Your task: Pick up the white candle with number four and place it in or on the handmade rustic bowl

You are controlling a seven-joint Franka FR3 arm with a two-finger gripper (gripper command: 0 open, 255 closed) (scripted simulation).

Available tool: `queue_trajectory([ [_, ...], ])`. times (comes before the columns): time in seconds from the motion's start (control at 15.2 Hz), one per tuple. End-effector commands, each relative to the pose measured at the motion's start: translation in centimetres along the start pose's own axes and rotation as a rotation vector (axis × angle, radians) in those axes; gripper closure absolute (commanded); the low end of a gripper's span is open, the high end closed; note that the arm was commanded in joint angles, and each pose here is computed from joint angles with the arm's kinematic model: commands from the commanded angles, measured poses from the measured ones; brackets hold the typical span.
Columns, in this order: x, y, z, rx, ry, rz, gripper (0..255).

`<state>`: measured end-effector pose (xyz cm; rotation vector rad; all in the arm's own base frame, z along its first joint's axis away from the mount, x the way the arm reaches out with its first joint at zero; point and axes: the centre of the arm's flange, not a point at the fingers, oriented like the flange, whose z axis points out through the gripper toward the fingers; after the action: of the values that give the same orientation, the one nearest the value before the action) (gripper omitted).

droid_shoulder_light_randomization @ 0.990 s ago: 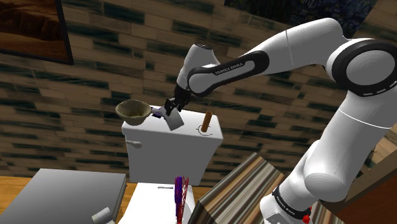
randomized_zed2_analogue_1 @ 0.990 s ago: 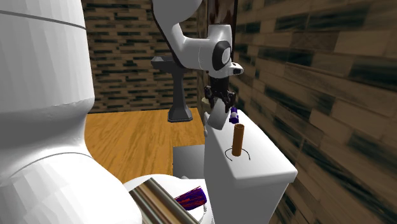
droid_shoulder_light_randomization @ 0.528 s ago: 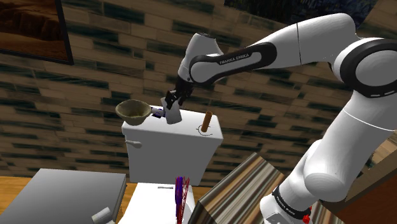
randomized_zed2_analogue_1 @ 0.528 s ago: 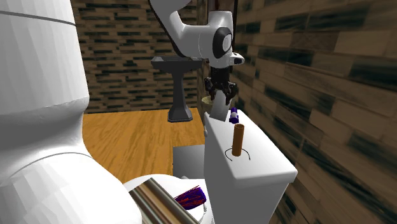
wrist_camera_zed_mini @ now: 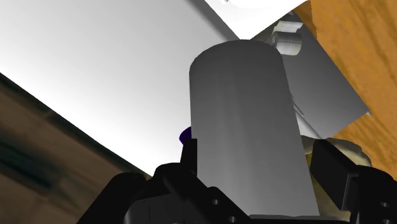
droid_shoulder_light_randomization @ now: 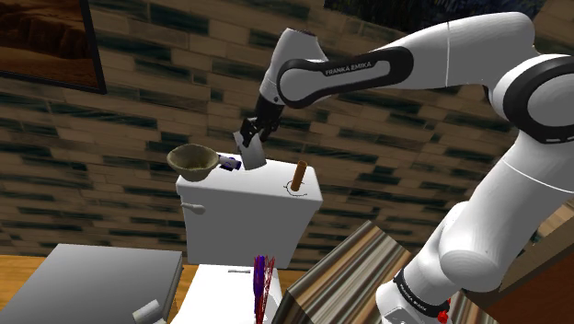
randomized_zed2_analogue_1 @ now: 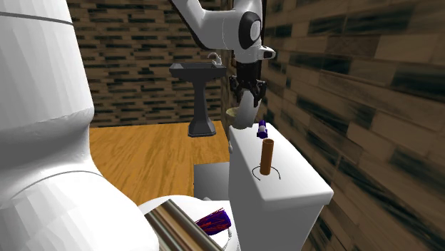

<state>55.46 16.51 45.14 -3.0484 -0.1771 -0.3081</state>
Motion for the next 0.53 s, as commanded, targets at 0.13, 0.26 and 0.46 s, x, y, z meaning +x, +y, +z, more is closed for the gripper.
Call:
queue_trajectory([
  [0.13, 0.4, -0.1, -2.1, 0.000, 0.000, 0.000, 255],
  [0.26, 0.6, -0.2, -3.2, 0.000, 0.000, 0.000, 255],
  [0.46, 0.9, -0.3, -4.7, 0.000, 0.000, 0.000, 255],
])
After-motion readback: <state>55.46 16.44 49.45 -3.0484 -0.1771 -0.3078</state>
